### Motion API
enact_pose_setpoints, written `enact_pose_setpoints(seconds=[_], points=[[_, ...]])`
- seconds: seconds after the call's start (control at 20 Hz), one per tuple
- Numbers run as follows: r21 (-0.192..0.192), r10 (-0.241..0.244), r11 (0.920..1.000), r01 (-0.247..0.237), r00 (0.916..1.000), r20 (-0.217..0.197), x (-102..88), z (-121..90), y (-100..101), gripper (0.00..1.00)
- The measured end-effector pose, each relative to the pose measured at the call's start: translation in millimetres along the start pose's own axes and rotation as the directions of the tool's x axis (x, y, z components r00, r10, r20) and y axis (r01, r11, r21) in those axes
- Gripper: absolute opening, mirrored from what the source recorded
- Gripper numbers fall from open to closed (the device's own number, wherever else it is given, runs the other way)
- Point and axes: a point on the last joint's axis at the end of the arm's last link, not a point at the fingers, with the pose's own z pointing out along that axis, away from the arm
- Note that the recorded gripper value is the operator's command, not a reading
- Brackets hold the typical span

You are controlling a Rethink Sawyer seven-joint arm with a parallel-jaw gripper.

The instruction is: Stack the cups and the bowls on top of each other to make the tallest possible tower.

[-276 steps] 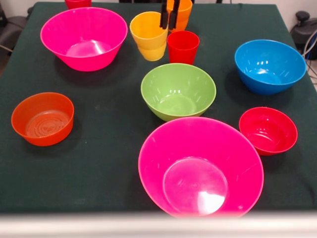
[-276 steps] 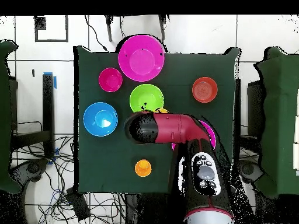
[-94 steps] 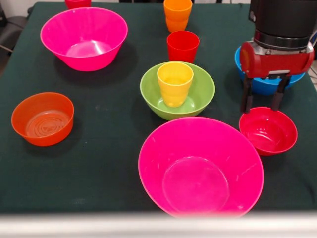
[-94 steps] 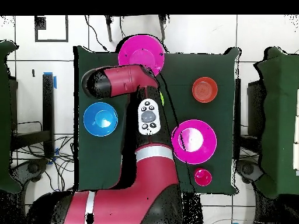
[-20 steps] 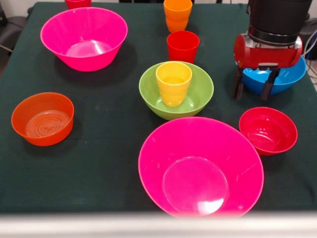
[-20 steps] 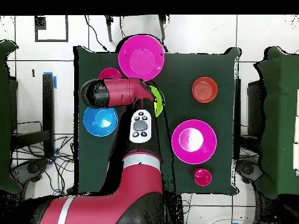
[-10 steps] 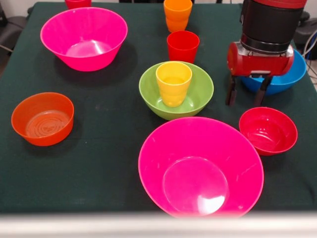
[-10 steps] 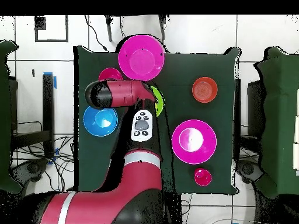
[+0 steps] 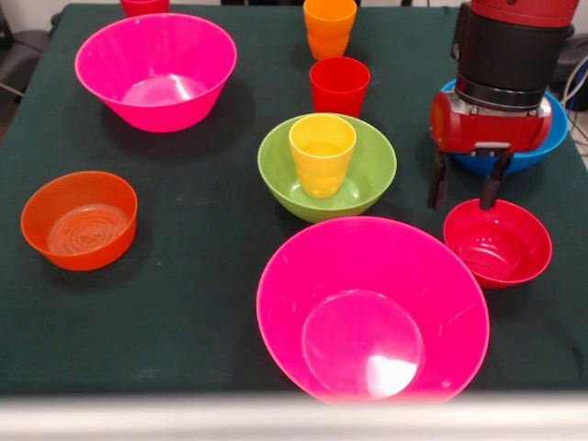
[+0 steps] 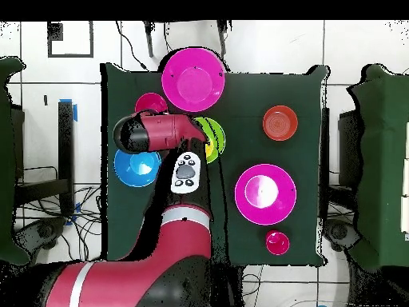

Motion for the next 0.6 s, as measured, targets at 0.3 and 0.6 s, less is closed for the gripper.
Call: enact_pose_setpoints(seconds=[0.3, 0.6], points=[[0.006, -0.013, 0.9999, 0.013, 0.9999, 0.007, 11.8, 14, 10, 1.0], [0.022, -0.006, 0.9997, 0.005, 0.9999, 0.01, 26.1, 28, 6, 1.0]])
